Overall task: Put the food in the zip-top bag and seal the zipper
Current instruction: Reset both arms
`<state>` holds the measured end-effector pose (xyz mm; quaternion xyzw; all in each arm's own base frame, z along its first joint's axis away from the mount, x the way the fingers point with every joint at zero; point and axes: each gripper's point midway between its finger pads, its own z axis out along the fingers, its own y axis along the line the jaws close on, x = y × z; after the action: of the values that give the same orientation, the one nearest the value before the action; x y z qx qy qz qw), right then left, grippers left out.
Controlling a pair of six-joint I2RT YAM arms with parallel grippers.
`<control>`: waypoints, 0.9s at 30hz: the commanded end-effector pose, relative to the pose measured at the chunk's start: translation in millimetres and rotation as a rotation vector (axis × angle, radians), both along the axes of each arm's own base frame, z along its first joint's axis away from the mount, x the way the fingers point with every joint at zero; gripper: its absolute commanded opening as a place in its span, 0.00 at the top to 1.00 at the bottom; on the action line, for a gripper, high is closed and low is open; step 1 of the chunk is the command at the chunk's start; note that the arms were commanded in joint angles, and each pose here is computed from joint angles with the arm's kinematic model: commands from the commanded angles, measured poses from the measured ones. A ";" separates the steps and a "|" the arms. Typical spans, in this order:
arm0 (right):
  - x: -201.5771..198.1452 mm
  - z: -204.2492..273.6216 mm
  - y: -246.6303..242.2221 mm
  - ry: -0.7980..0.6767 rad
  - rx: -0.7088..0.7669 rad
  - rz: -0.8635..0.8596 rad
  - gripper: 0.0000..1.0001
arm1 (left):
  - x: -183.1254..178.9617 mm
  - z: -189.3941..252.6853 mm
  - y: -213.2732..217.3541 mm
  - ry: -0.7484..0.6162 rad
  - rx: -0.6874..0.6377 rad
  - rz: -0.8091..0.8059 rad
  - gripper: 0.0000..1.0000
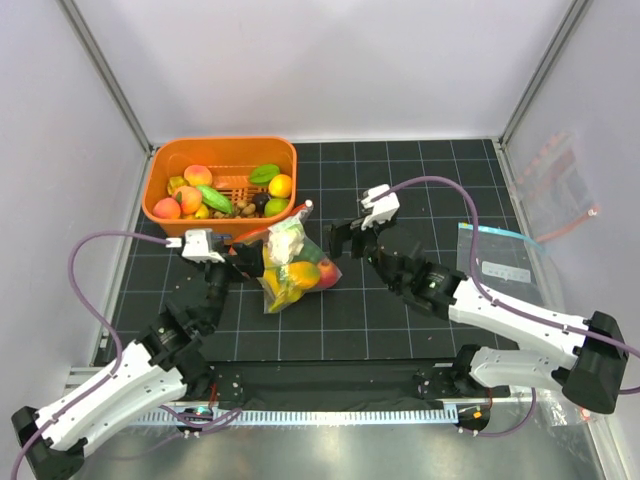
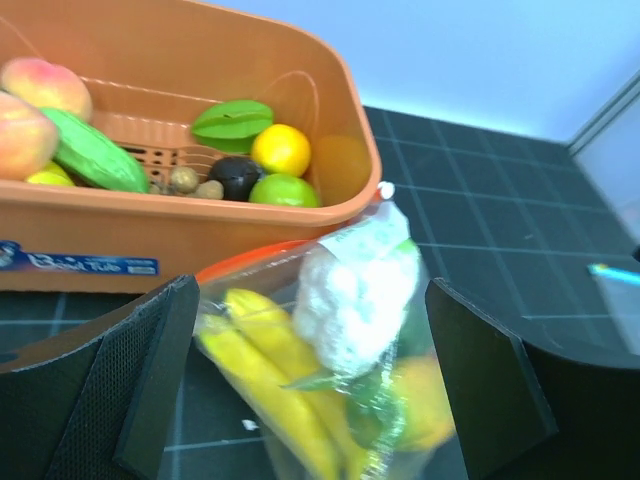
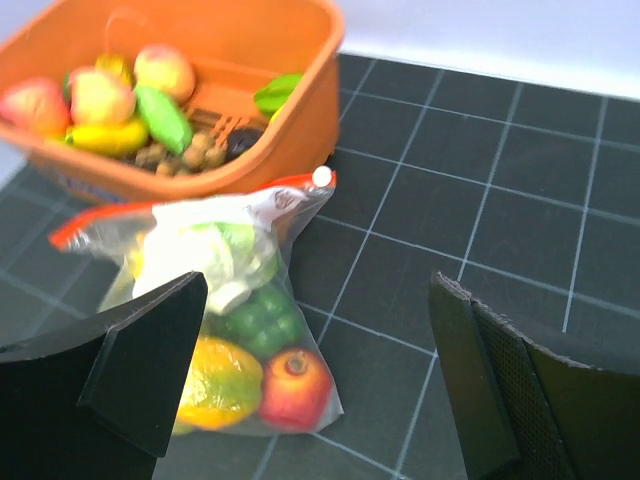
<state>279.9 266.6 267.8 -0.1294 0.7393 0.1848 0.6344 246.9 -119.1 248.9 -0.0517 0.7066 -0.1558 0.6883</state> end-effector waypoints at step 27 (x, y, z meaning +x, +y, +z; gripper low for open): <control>-12.8 54.9 -87.2 -0.081 0.203 -0.295 0.00 | -16.4 38.3 -2.2 -0.019 -0.215 -0.054 0.00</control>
<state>266.9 174.0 309.6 0.0485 0.7188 0.1420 0.6788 230.2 -122.2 289.8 -0.1321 0.6875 -0.2637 0.6636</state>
